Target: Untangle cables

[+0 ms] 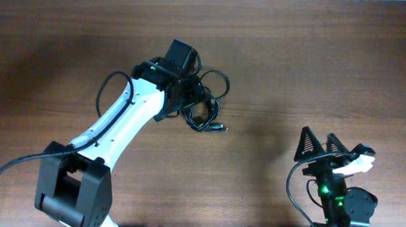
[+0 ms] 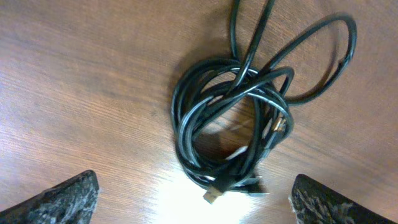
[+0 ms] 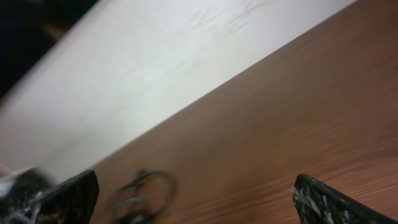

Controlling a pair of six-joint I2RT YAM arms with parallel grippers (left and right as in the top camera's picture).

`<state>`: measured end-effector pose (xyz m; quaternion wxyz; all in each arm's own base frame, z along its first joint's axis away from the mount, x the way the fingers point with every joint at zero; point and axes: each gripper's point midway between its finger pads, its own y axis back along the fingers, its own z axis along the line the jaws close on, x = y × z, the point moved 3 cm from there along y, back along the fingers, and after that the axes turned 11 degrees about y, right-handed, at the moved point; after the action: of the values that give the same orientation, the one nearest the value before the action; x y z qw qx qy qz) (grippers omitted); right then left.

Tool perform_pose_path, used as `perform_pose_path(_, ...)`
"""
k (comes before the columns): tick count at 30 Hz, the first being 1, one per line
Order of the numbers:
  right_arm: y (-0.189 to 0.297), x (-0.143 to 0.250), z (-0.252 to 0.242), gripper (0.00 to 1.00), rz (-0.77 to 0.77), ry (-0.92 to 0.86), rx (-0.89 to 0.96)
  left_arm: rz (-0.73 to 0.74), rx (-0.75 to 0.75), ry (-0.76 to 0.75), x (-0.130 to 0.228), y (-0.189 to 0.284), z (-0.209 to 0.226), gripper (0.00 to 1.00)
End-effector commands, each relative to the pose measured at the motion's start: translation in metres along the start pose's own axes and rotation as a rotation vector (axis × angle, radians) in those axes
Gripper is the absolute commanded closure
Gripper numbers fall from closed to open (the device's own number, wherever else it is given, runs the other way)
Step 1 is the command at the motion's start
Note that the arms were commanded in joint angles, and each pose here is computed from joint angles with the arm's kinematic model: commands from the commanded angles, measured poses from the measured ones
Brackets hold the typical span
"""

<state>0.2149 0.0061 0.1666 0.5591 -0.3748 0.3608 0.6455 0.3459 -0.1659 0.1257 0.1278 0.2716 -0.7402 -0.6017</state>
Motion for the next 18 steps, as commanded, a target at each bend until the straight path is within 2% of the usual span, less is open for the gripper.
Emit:
perform_pose_path(1, 0.002, 0.013, 0.021, 0.01, 0.087, -0.141, -0.144, -0.078, -0.037, -0.368, -0.013, 0.001, 0.002, 0.14)
perform_pose_path(2, 0.002, 0.013, 0.021, 0.02, 0.087, -0.140, -0.145, -0.089, -0.026, -0.454, -0.015, 0.001, -0.001, 0.16)
perform_pose_path(3, 0.001, 0.013, 0.021, 0.01, 0.088, -0.141, -0.144, -0.107, -0.013, -0.548, -0.018, 0.001, -0.006, 0.28)
perform_pose_path(4, 0.001, 0.014, 0.020, 0.01, 0.094, -0.143, -0.142, -0.130, 0.003, -0.611, -0.021, 0.001, -0.011, 0.32)
perform_pose_path(5, 0.001, 0.017, 0.020, 0.02, 0.111, -0.148, -0.144, -0.153, 0.022, -0.634, -0.024, 0.001, -0.016, 0.29)
perform_pose_path(8, -0.001, 0.027, 0.020, 0.02, 0.171, -0.165, -0.152, -0.165, 0.055, -0.633, -0.027, -0.008, -0.026, 0.30)
perform_pose_path(11, -0.003, 0.051, 0.016, 0.02, 0.305, -0.208, -0.142, -0.022, 0.152, -0.644, -0.005, -0.025, -0.034, 0.34)
perform_pose_path(14, -0.006, 0.071, 0.006, 0.01, 0.435, -0.251, -0.074, 0.089, 0.278, -0.663, 0.020, -0.022, -0.048, 0.53)
perform_pose_path(15, -0.008, 0.070, 0.009, 0.02, 0.469, -0.218, -0.084, 0.090, 0.281, -0.678, 0.025, -0.023, -0.051, 0.37)
perform_pose_path(18, -0.017, 0.053, 0.015, 0.01, 0.557, -0.151, -0.069, 0.101, 0.304, -0.586, 0.040, -0.029, -0.068, 0.33)
